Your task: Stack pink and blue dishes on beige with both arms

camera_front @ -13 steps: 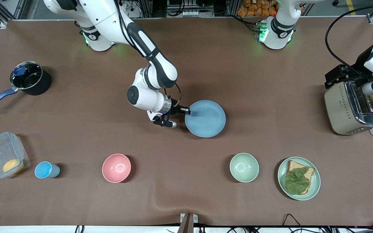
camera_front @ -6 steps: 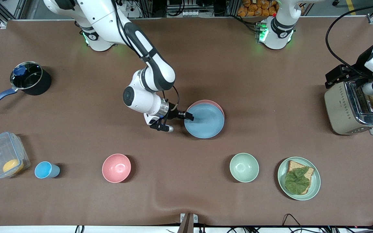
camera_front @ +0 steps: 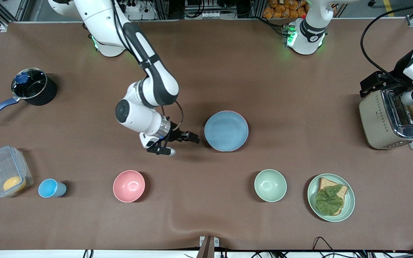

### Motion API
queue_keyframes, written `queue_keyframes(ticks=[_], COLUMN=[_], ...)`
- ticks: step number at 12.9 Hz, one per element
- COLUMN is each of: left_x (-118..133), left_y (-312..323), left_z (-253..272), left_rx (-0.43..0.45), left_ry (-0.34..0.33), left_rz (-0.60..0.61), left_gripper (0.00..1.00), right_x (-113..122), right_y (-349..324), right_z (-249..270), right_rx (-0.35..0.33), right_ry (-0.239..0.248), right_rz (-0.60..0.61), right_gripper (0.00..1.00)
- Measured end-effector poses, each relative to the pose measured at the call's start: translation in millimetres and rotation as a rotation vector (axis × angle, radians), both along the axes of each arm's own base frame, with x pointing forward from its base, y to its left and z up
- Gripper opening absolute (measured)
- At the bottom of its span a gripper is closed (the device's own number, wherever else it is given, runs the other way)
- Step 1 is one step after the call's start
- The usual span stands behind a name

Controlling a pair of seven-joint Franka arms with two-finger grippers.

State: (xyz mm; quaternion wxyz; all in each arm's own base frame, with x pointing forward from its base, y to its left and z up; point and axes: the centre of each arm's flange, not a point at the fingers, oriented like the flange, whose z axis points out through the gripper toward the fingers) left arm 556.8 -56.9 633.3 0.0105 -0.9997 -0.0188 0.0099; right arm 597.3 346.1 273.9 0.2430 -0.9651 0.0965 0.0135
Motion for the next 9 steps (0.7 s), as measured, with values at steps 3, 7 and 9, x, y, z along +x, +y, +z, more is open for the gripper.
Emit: queue_keyframes(ticks=[3, 7, 9], left_x=[-0.1, -1.8, -3.2], left_y=[0.2, 0.6, 0.6], left_z=[0.0, -0.6, -0.9], left_rx=[0.0, 0.001, 0.002], left_ry=[0.001, 0.014, 0.023], left_rz=[-0.008, -0.009, -0.009], left_gripper=[1.0, 1.0, 1.0], right_x=[41.8, 73.2, 73.8], right_y=[-53.1, -133.0, -165.9], right_z=[58.8, 126.4, 160.4], right_rx=[-0.164, -0.467, -0.624], right_ry=[-0.018, -0.097, -0.127], right_rz=[0.119, 0.241, 0.295], right_gripper=[1.0, 1.0, 1.0])
